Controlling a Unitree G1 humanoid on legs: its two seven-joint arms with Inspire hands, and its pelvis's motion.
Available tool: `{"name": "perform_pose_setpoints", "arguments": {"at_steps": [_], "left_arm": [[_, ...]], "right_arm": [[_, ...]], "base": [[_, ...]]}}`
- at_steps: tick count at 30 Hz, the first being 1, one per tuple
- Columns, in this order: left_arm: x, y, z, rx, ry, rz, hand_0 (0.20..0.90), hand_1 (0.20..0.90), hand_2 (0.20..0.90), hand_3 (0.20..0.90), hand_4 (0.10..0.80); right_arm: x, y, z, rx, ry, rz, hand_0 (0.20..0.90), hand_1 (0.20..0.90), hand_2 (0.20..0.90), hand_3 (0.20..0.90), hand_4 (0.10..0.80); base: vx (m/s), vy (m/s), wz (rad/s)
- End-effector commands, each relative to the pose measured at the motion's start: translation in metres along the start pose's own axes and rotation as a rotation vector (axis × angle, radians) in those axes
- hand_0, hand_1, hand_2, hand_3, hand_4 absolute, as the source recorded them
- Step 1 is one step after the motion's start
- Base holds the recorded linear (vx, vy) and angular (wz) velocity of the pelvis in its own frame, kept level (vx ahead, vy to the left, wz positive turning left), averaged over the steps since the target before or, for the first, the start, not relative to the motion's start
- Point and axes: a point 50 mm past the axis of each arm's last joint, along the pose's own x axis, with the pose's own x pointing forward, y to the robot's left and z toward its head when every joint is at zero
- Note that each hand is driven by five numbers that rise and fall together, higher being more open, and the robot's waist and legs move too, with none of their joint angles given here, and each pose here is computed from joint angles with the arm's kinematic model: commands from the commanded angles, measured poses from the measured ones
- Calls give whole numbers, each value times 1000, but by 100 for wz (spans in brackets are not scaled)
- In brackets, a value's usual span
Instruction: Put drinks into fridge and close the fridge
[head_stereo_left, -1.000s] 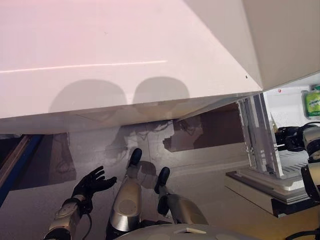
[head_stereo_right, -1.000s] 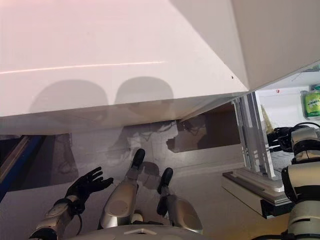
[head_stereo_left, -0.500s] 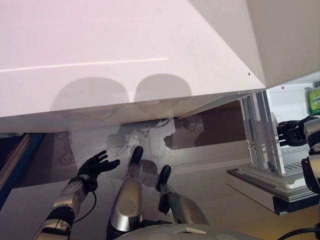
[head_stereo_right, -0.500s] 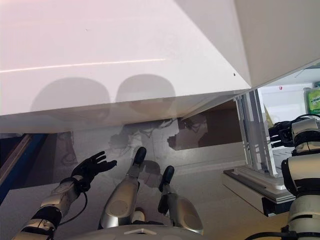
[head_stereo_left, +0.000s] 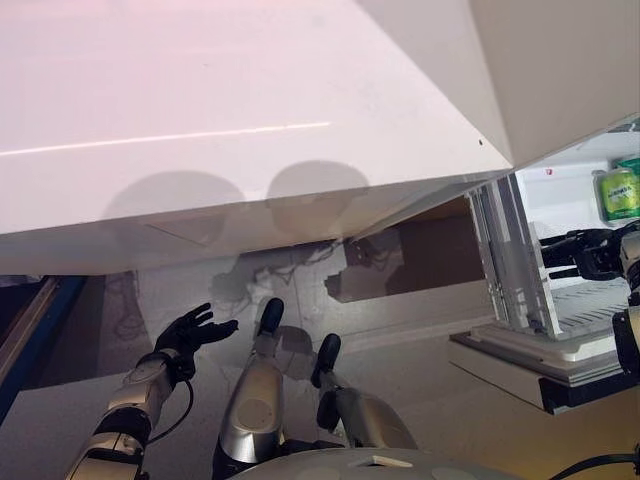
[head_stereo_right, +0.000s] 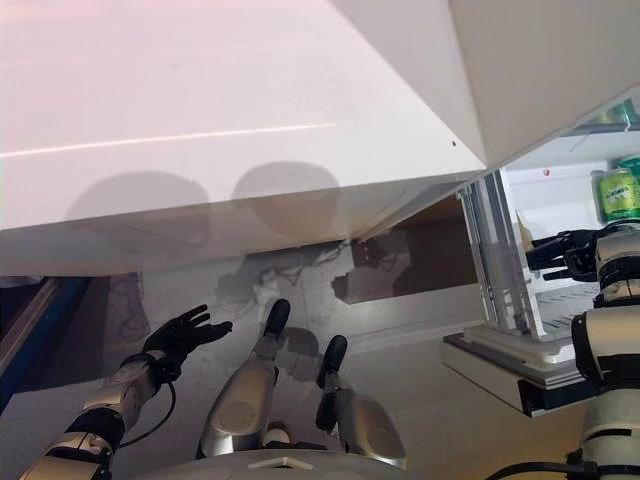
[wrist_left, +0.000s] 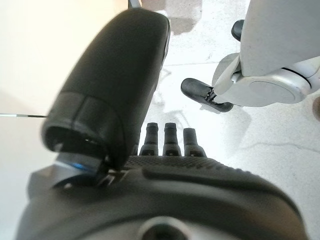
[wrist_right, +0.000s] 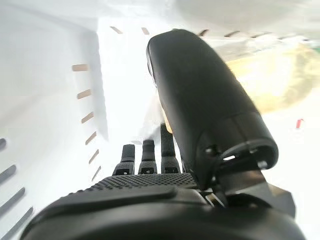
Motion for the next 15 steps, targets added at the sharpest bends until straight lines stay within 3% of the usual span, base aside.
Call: {"name": "perform_pose_setpoints", "arguments": {"at_steps": [1,9,15], "left_arm": [[-12,16,-40,59,132,12,900,900,900,900,800],[-21,20,-75,34,244,13,900,900,900,900,800],[-29,13,-100,-43,306,-29,900,900,900,900,800]], "right_arm": [[-39,-63,9,-79,-87,-242,900,900,900,900,800],[-63,-76,34,-163,-320,-358,900,900,900,900,800],[-104,-73,68,-104,-672,-522,900,900,900,900,800]], "base": [[1,52,-3],[-1,61,-10],[-23,112,-8]]}}
